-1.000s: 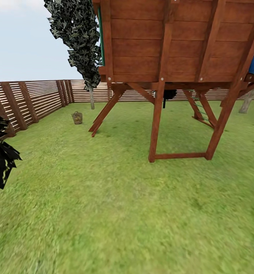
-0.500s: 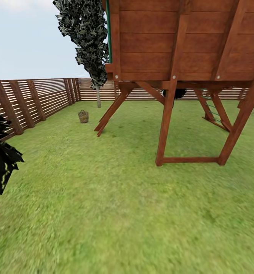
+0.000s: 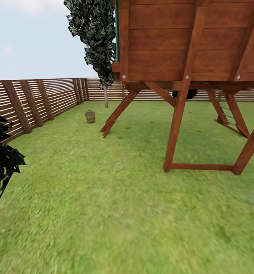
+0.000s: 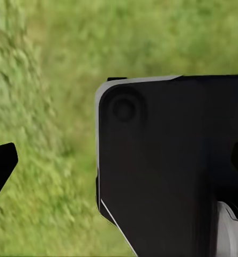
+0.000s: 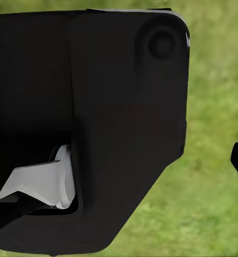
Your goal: Take the three Easter eggs out of the wicker basket on the lawn in the garden, then place them on the lawn next to a single tree (choose any tree) so that all three eggs are next to the same tree and none are left in the basket.
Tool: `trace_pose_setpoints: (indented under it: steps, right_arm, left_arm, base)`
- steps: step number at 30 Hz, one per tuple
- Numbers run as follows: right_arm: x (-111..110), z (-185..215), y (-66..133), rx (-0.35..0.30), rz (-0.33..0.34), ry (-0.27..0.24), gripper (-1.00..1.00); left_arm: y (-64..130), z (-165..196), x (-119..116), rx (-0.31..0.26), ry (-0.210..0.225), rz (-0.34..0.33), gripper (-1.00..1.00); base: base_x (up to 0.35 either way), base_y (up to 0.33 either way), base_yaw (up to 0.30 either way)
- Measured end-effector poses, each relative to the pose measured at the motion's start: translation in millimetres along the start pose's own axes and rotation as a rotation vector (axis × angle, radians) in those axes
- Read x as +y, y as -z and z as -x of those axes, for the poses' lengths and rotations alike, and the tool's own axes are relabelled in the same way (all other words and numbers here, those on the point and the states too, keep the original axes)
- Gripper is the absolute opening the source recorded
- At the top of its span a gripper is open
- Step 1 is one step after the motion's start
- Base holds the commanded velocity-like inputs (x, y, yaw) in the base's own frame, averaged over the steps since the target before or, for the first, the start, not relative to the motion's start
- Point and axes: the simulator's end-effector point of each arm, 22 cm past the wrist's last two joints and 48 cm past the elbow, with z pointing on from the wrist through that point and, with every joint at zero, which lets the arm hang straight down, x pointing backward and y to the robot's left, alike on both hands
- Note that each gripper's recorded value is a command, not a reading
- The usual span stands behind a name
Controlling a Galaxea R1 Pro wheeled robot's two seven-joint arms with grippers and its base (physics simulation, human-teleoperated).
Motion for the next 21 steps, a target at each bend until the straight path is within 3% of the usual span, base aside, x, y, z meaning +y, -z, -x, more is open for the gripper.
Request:
trace_pose_setpoints:
  steps: [6,14,21]
  right_arm:
    - [0.0,0.2,0.0,0.0,0.0,0.0,1.0]
    - [0.0,0.2,0.0,0.0,0.0,0.0,1.0]
    - [0.0,-0.1,0.0,0.0,0.0,0.0,1.0]
  left_arm:
    - [0.0,0.1,0.1,0.0,0.0,0.0,1.0]
    - [-0.1,0.1,0.1,0.0,0.0,0.001,1.0]
    - [-0.1,0.3,0.1,0.0,0.0,0.001,1.0]
  base:
    - [0.326,-0.119,0.232]
    - [0.31,-0.16,0.086]
    - [0.306,-0.168,0.204]
